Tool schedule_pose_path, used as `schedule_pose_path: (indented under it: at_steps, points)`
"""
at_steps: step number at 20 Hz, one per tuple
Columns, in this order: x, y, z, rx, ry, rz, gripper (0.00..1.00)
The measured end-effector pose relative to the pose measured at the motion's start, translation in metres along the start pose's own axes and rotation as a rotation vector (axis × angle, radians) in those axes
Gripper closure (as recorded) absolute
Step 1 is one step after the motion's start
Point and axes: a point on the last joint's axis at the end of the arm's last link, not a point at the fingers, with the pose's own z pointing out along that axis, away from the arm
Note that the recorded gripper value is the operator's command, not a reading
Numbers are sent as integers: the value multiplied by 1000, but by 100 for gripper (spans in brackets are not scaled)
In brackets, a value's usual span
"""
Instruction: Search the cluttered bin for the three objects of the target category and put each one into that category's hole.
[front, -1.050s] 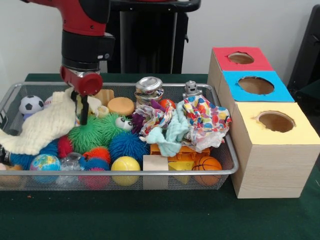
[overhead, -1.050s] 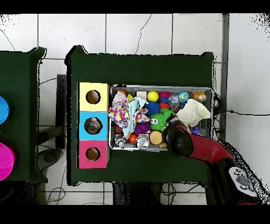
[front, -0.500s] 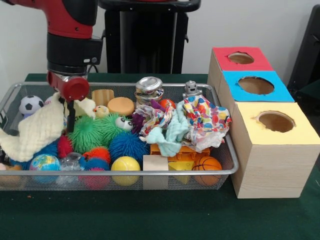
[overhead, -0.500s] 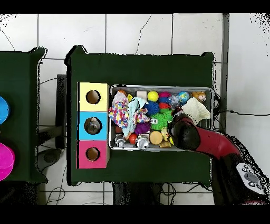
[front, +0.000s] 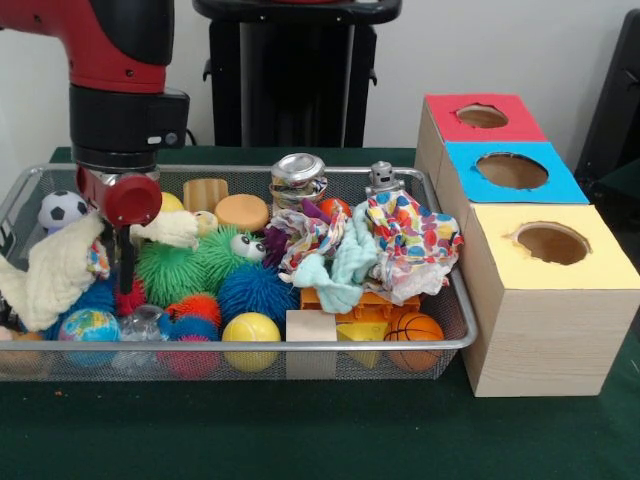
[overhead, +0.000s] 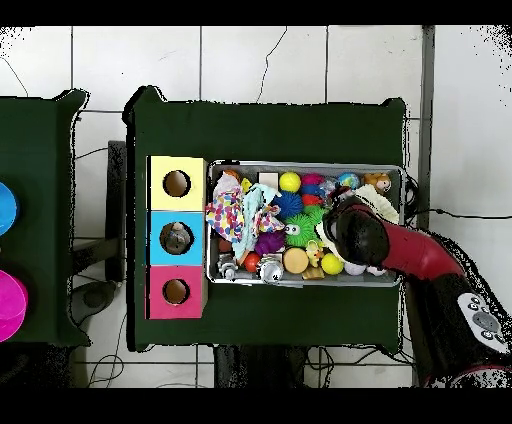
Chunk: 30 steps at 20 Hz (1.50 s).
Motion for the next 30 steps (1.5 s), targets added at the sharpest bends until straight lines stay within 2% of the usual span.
schedule_pose_path:
  at_steps: [6, 12, 20, 30]
  points:
    - [-9, 13, 9, -43, 4, 20, 0]
    - [1, 13, 18, -45, 27, 21, 0]
    - [22, 4, 36, -46, 42, -22, 0]
    - [30, 3, 43, -72, 41, -71, 0]
